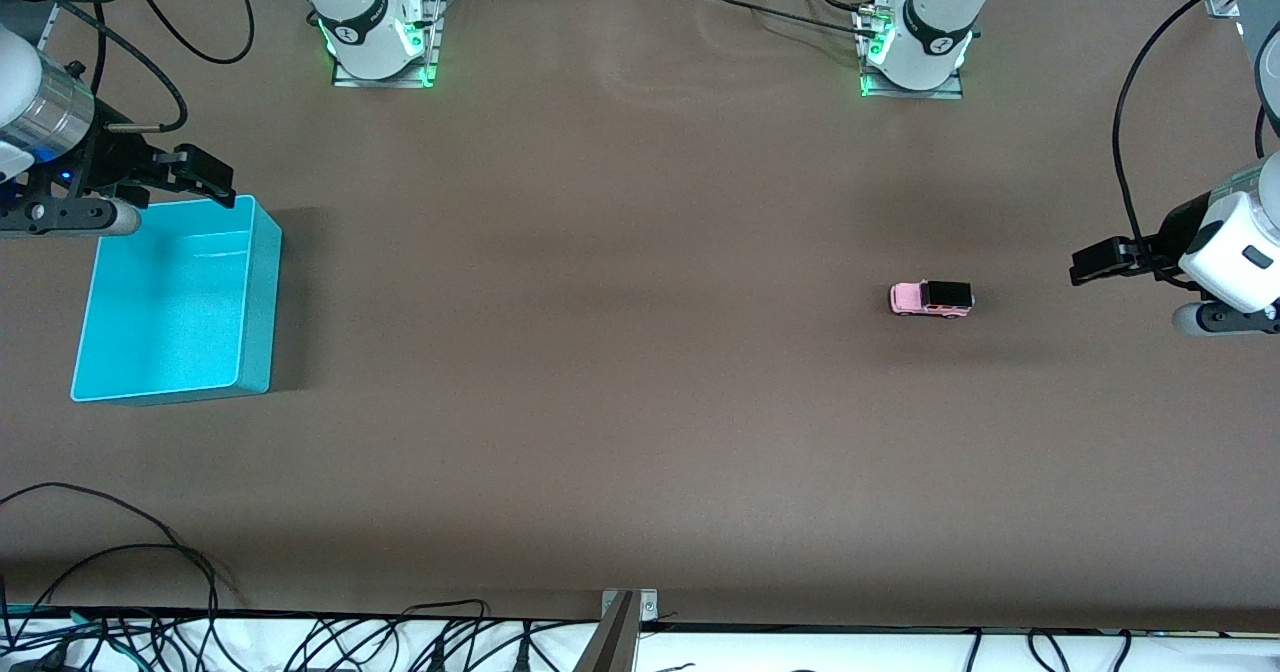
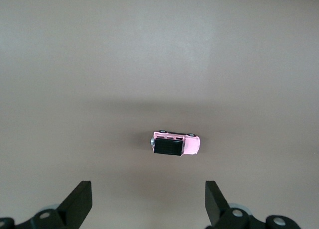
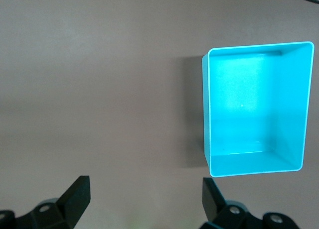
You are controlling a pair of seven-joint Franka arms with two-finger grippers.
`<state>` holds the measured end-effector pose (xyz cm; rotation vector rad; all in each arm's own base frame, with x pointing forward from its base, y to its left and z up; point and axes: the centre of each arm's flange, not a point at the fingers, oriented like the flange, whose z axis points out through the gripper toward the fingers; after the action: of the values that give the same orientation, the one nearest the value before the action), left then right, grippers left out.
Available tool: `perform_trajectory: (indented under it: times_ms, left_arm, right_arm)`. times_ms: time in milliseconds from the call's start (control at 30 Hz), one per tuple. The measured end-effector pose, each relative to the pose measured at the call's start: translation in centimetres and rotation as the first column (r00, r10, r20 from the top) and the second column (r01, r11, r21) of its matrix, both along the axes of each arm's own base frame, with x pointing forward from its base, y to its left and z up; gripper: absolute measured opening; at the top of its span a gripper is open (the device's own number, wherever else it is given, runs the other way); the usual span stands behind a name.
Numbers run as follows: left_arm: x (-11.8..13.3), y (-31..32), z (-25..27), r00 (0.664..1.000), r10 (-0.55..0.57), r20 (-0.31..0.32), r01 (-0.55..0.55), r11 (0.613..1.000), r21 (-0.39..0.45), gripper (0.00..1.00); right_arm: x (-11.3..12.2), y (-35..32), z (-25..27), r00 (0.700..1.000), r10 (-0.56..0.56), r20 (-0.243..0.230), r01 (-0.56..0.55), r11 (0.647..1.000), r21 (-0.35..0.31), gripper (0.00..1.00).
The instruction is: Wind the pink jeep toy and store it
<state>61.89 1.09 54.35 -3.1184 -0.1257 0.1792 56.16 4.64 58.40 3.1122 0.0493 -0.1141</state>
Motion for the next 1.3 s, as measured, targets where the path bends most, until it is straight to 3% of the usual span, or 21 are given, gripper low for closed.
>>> perform_trajectory:
  times_ms: [1300]
  left_arm:
    - [0.0, 0.0, 0.0, 1.000, 0.000, 0.000, 0.000, 1.000, 0.000, 1.00]
  right_arm:
    - [0.9, -1.7, -0.4, 0.999, -0.028, 0.029, 0.028, 1.000, -0.002, 1.00]
